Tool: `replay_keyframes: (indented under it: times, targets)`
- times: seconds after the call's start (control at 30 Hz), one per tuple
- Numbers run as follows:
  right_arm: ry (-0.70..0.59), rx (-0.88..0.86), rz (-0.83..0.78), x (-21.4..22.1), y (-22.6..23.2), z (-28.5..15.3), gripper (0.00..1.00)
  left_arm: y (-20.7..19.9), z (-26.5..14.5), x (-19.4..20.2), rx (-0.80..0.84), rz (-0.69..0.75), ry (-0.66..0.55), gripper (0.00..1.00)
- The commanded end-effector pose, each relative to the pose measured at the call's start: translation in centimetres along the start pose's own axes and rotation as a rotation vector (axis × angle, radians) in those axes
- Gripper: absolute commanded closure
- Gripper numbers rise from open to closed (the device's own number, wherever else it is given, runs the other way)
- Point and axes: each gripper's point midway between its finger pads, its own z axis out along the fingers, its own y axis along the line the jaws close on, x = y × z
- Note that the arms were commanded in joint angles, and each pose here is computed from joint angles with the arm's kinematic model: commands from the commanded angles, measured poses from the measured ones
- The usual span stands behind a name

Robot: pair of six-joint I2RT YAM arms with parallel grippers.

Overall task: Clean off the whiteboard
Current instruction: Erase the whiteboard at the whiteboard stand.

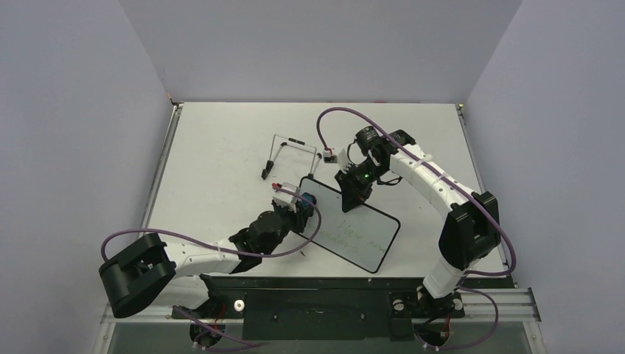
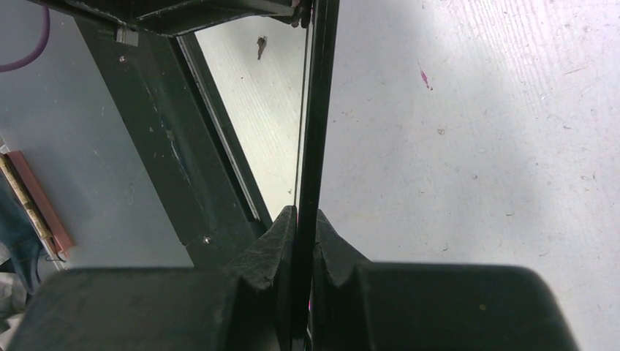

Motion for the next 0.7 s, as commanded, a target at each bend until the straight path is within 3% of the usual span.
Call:
replay_keyframes:
  times: [0.0,0.37,0.67]
  targets:
    - [-0.041,-0.121,-0.098,-0.8,3.6,-0.2,1.0,1.2,0.6,-1.4,-0.034,-0.028,-0.032,1.0]
    - [-0.036,-0.133,-0.104,-0.7,3.8,-0.2,1.0,-8.1,1.5,0.6,0.193,0.063,0.021,1.0]
    - [-0.037,-0.136,-0.106,-0.7,3.9,-0.2,1.0,-0.3,1.0,0.8,-0.172,0.005,0.041,1.0]
